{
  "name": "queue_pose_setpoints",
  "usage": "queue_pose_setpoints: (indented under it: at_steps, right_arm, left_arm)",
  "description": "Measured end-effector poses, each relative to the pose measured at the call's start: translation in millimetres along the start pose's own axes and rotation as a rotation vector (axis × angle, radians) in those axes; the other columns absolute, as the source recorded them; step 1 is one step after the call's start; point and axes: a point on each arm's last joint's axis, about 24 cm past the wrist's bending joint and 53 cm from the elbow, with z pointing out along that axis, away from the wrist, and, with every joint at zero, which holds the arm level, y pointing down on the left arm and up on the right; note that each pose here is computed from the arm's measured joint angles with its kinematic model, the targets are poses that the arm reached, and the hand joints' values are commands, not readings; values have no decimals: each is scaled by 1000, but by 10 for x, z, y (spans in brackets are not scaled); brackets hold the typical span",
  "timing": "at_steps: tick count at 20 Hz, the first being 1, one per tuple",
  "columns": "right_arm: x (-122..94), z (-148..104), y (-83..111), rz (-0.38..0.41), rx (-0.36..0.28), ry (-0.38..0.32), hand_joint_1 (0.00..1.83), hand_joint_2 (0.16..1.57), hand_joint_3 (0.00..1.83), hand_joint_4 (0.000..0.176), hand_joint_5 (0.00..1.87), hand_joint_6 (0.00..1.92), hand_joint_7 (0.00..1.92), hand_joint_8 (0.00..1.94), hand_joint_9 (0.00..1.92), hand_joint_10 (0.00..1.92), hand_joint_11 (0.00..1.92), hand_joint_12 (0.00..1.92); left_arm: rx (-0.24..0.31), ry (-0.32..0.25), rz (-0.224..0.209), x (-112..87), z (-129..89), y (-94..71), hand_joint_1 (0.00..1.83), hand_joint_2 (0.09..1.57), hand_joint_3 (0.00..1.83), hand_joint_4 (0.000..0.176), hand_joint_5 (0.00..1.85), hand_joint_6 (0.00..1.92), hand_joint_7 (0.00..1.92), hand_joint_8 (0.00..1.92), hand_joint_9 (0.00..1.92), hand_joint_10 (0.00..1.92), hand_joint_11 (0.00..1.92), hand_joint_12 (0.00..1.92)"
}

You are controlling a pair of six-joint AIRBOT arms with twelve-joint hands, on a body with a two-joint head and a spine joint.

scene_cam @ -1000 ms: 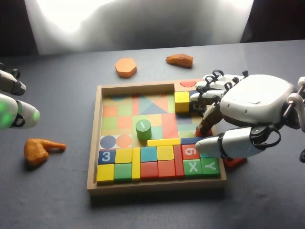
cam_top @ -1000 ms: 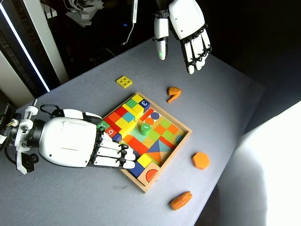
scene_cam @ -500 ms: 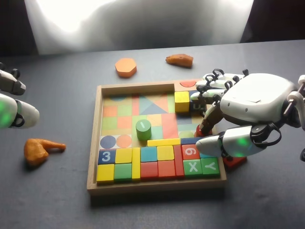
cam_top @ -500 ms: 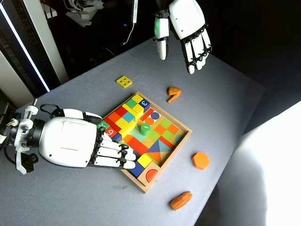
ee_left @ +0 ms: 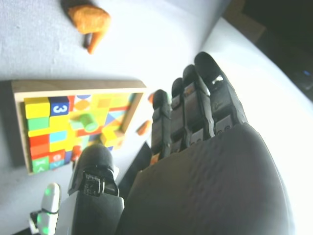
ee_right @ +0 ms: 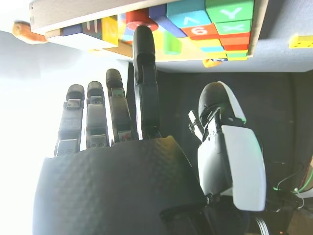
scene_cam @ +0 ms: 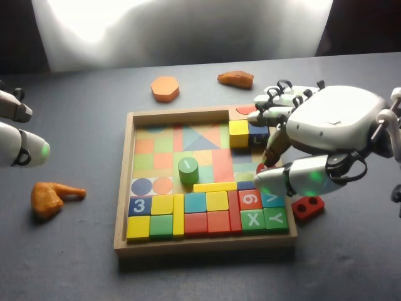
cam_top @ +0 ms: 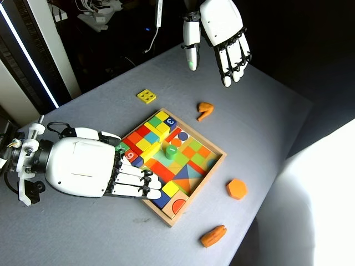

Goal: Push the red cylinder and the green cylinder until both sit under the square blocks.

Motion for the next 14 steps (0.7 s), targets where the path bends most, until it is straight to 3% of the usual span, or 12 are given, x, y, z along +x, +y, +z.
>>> queue_pose_setpoints:
  at_steps: [3,4,8,9,14]
  right_arm:
    - [-73,28,80,2,-17,-19,0,1229,3,0,866,64,210,8,15,6,0,0]
    - [-104,48,134,4,-28,-26,0,1230,3,0,872,65,203,4,19,7,0,0]
    - [-132,208,403,-34,-90,-51,0,1231,3,0,863,60,192,0,7,2,0,0]
    - [-91,269,440,-21,-97,-38,0,1231,2,0,866,61,200,4,13,4,0,0]
    - [-100,516,424,76,-81,-11,0,1229,1,0,871,60,197,2,1,0,0,0]
  left_arm:
    - [-1,0,1,-1,0,1,14,1315,0,26,229,3,192,4,217,5,0,792]
    - [0,-6,4,-14,0,0,2,1310,0,31,223,0,191,3,218,5,0,791]
    - [6,-21,8,-62,7,-2,19,1318,1,25,239,3,186,0,219,2,0,809]
    - [5,-16,4,-51,7,-1,11,1314,0,34,234,1,189,1,221,3,0,812]
    - [-2,-13,3,-43,6,17,0,1325,2,28,219,1,185,1,209,1,0,786]
